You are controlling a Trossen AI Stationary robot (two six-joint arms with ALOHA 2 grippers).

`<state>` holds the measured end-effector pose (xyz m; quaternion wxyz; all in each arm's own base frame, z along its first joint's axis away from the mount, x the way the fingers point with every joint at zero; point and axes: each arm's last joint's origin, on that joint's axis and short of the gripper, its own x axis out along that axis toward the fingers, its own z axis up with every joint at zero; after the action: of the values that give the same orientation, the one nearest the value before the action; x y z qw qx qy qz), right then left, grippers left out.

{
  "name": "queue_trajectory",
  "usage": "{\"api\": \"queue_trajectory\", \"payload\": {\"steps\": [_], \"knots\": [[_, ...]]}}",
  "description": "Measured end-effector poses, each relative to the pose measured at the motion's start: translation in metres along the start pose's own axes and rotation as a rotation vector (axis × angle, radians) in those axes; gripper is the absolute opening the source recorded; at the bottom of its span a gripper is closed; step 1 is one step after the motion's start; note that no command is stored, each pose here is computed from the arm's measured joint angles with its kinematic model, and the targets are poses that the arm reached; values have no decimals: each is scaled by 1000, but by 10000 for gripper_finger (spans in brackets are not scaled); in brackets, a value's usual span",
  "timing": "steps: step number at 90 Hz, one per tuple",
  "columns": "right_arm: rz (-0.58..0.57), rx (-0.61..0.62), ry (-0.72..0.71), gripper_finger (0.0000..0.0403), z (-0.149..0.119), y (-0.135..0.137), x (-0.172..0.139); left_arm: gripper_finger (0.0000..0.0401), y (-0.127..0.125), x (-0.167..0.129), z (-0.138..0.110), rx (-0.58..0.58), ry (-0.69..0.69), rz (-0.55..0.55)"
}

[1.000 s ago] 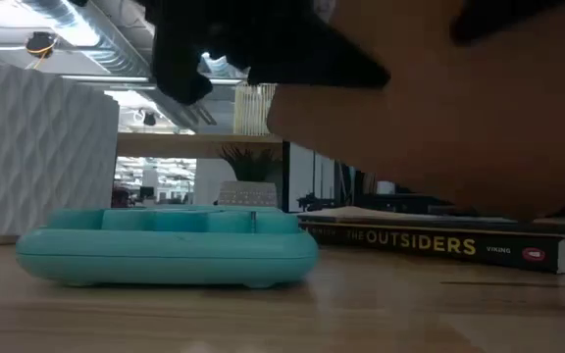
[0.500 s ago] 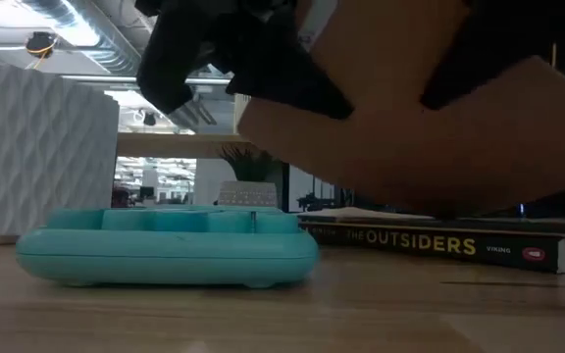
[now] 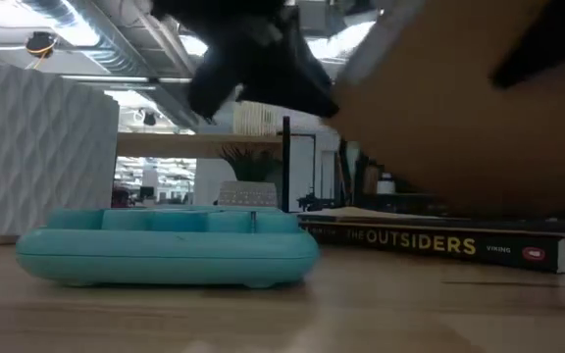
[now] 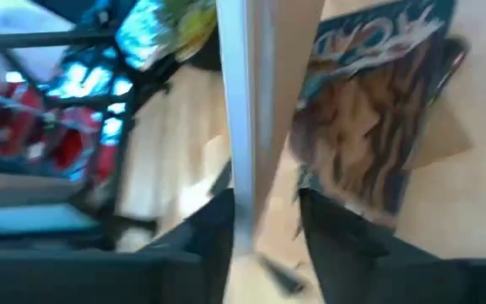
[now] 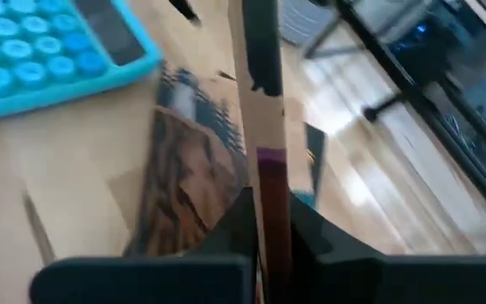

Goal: Stock shelves
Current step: Put the purple book on the book shelf

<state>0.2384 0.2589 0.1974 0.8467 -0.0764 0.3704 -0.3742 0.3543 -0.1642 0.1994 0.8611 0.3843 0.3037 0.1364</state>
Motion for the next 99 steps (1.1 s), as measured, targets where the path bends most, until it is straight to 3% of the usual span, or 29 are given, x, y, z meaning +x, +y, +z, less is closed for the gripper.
{"api": "queue_trajectory", "payload": {"steps": [10, 20, 42, 63, 80, 90, 99], "knots": [[10, 81, -122, 2, 1, -9, -12, 169, 12, -11, -1, -15, 30, 54], [60, 136, -295, 1, 24, -30, -24, 177, 21, -17, 0, -52, 33, 73], [-10, 135, -465, 0, 95, -114, -28, 178, 22, -18, -1, -70, 32, 73], [-227, 243, -368, 0, 144, -222, 4, 178, 21, -18, -6, -71, 58, 66], [-410, 472, -279, 0, 145, -299, 28, 178, 21, -18, -6, -81, 59, 63], [-352, 518, -117, 0, 132, -317, 47, 178, 21, -18, -6, -88, 58, 63], [-175, 518, -117, 0, 129, -319, 61, 178, 21, -18, -6, -86, 57, 61]]}}
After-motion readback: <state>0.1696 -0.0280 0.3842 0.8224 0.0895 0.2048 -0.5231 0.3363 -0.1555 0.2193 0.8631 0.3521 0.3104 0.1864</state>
